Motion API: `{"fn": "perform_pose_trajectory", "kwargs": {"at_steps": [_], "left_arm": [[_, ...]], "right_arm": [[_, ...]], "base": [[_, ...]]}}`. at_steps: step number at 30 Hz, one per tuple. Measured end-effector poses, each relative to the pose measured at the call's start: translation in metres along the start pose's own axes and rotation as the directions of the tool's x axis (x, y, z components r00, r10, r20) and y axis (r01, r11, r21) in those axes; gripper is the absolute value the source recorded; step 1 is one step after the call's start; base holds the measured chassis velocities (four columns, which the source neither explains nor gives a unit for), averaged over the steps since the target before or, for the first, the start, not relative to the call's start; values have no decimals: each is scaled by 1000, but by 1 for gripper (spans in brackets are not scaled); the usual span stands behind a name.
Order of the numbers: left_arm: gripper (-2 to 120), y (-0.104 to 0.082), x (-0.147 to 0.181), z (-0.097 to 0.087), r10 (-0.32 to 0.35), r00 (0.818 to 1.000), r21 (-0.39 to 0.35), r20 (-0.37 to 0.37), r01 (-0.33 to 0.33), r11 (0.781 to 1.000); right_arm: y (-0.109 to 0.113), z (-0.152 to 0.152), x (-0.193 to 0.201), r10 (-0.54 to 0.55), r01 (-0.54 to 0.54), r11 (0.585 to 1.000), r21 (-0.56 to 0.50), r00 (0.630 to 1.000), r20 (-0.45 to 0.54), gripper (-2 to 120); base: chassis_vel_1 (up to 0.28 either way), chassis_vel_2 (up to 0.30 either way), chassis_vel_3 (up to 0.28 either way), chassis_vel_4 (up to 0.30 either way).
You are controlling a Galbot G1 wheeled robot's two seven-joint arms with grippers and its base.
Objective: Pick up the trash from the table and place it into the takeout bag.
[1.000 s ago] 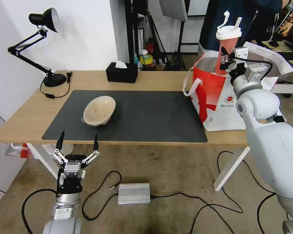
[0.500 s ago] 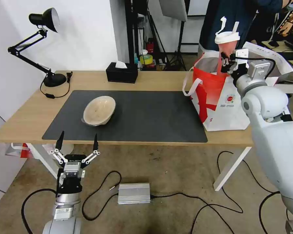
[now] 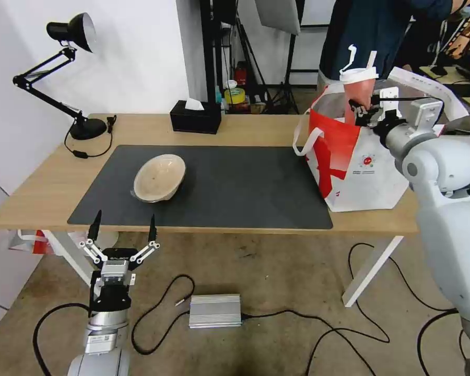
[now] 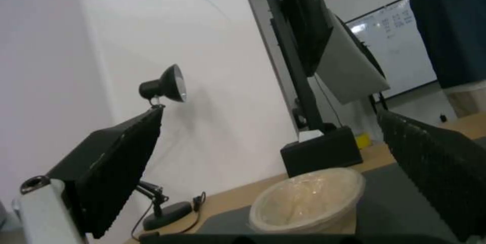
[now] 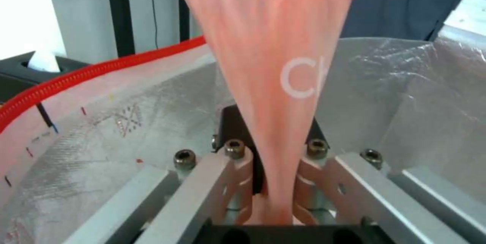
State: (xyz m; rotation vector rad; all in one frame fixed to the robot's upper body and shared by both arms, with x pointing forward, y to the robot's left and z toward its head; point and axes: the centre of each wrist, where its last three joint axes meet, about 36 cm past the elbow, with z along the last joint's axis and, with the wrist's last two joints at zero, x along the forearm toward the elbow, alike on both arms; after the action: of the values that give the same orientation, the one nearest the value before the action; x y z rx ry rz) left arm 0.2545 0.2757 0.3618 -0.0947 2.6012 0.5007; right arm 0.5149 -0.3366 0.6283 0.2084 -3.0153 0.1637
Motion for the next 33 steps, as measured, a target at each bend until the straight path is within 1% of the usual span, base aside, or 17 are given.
{"fn": "perform_pose_trajectory", "kwargs": {"at_steps": [16, 19, 22, 23, 24, 25, 27, 28, 32, 33], "left_arm": [[100, 1, -1, -1, -3, 1000, -1, 2, 3, 1000], [100, 1, -1, -1, -3, 1000, 0, 2, 3, 1000], [100, 0, -1, -1, -3, 1000, 0, 2, 3, 1000], [100, 0, -1, -1, -3, 1000, 0, 2, 3, 1000], [100, 0, -1, -1, -2, 1000, 0, 2, 2, 1000], [100, 0, -1, -1, -2, 1000, 0, 2, 2, 1000], [100, 0, -1, -1, -2, 1000, 0, 2, 2, 1000], [100, 0, -1, -1, -2, 1000, 0, 2, 2, 1000], [100, 1, -1, -3, 0, 1000, -1, 4, 0, 1000], [100, 1, -1, -3, 0, 1000, -1, 4, 0, 1000]], "right_arm": [[3, 0, 0, 4, -4, 1000, 15, 1000, 5, 4], [3, -1, 1, 4, -4, 1000, 17, 1000, 6, 3], [3, 0, 1, 4, -4, 1000, 18, 1000, 5, 18], [3, 0, 1, 4, -4, 1000, 18, 1000, 5, 18], [3, 0, 1, 4, -4, 1000, 18, 1000, 4, 24], [3, 0, 1, 4, -4, 1000, 18, 1000, 4, 24], [3, 0, 1, 4, -4, 1000, 18, 1000, 3, 36], [3, 0, 1, 4, -4, 1000, 18, 1000, 3, 36], [5, -1, 4, 3, -3, 1000, 23, 1000, 11, 58], [5, -1, 4, 3, -3, 1000, 23, 1000, 11, 58]], "base": [[0, 0, 0, 0], [0, 0, 0, 0], [0, 0, 0, 0], [0, 0, 0, 0], [0, 0, 0, 0], [0, 0, 0, 0], [0, 0, 0, 0], [0, 0, 0, 0], [0, 0, 0, 0], [0, 0, 0, 0]]}}
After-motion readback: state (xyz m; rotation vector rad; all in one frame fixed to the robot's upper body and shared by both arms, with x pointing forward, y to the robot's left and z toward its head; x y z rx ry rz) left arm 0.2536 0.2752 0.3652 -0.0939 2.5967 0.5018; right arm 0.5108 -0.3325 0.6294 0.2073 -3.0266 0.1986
